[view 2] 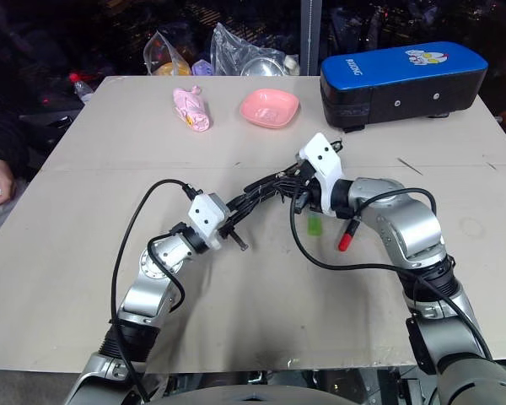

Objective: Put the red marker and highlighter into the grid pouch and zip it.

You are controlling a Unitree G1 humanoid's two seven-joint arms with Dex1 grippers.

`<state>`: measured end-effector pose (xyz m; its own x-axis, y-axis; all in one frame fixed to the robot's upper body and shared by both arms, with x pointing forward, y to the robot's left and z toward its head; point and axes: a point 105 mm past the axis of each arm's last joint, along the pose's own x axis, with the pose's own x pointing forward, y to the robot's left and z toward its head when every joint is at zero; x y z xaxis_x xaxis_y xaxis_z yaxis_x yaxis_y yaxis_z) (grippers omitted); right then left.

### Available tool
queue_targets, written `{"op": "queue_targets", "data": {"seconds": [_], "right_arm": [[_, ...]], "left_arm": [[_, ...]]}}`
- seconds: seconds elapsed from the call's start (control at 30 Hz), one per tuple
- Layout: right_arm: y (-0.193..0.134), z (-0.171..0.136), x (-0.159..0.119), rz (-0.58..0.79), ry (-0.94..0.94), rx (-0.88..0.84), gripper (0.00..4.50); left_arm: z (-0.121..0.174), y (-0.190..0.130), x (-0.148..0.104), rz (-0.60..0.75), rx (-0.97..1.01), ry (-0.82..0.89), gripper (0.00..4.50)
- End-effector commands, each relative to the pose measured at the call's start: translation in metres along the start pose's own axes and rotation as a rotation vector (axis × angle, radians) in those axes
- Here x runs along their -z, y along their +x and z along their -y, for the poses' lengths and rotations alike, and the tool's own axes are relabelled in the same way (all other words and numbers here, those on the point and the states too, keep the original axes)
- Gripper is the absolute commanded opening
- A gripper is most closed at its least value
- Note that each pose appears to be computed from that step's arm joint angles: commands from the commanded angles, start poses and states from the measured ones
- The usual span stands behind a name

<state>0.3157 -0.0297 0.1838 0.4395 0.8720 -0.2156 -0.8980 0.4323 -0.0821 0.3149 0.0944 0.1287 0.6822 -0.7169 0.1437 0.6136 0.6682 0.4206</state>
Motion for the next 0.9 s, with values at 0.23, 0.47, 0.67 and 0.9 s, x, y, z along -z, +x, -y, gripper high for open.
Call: {"op": "queue_targets", "data": {"seconds": [0.23, 0.47, 0.67, 0.9], "right_arm": [[0.005, -0.025, -0.018, 0.043, -0.083, -0.065, 0.33], [-0.039, 0.0, -0.016, 0.018, -0.074, 0.015, 2.83], [-0.068, 0.037, -0.044, 0.118, 0.008, 0.157, 2.59], [-0.057, 0.069, -0.019, 0.066, 0.062, 0.28, 0.06]], "left_arm": [[0.003, 0.006, -0.013, 0.05, 0.008, 0.02, 0.0], [-0.003, 0.006, -0.013, 0.052, 0.002, 0.023, 0.0], [-0.007, 0.005, -0.016, 0.061, 0.032, 0.043, 0.0], [-0.003, 0.004, -0.019, 0.076, 0.056, 0.051, 0.0]]}}
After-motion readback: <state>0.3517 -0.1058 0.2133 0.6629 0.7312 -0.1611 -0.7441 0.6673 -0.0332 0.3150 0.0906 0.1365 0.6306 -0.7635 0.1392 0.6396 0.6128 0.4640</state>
